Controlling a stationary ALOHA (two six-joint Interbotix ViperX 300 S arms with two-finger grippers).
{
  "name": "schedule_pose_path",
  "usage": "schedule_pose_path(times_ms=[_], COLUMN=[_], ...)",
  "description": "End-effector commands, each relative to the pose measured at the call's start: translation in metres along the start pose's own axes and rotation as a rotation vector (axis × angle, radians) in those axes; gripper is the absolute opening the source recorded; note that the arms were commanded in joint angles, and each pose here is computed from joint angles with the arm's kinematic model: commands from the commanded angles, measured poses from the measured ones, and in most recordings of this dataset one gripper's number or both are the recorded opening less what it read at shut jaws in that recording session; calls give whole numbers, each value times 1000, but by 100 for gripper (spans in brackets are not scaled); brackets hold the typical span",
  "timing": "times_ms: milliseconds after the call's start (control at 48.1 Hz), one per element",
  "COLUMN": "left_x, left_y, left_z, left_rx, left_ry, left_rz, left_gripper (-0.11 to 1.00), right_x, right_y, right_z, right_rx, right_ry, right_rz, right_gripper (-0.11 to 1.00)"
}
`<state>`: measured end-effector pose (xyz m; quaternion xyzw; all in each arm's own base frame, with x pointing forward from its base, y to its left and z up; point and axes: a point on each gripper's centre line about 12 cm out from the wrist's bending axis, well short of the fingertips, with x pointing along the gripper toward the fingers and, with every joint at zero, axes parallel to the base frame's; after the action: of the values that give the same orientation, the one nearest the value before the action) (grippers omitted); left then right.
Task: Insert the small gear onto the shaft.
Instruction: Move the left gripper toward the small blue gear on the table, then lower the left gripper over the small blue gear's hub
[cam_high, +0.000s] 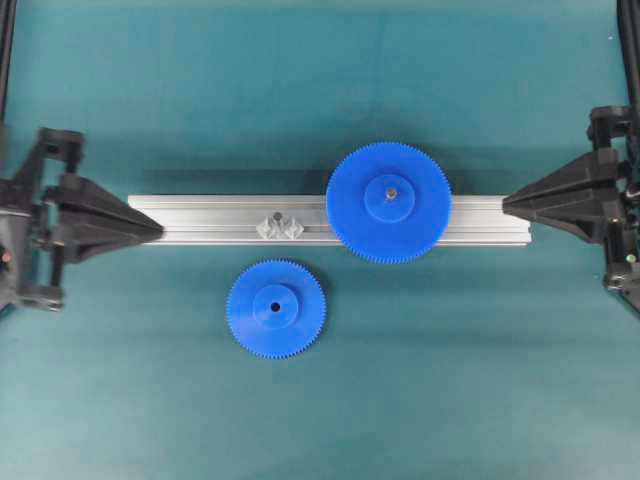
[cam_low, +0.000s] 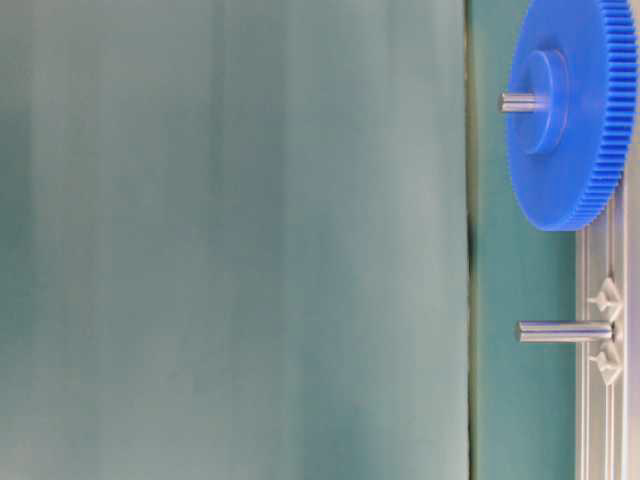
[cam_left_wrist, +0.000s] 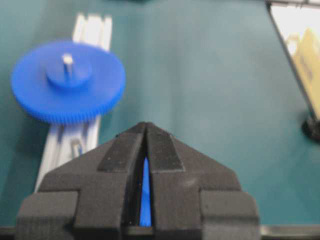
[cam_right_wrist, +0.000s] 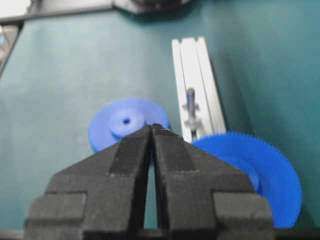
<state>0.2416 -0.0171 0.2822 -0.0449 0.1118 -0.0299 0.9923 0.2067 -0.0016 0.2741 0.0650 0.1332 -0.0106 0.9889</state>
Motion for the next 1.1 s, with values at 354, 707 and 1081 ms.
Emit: schedule_pose_path(times_ms=[354,707,1081], left_x=[63,94,126], left_y=[-17,-20,-28], left_z=[6,-6,-21], left_rx=[62,58,68], left_ry=[178,283,408], left_rz=[-36,-33,-39], left_gripper=[2,24,87], right_x=[7,8,19], right_y=[-9,-14,-19], right_z=[4,-7,-18], right_rx=[-31,-17,-10], right_ry=[164,245,331], right_rz=[-57,-84,-103], right_gripper=[11,11,11])
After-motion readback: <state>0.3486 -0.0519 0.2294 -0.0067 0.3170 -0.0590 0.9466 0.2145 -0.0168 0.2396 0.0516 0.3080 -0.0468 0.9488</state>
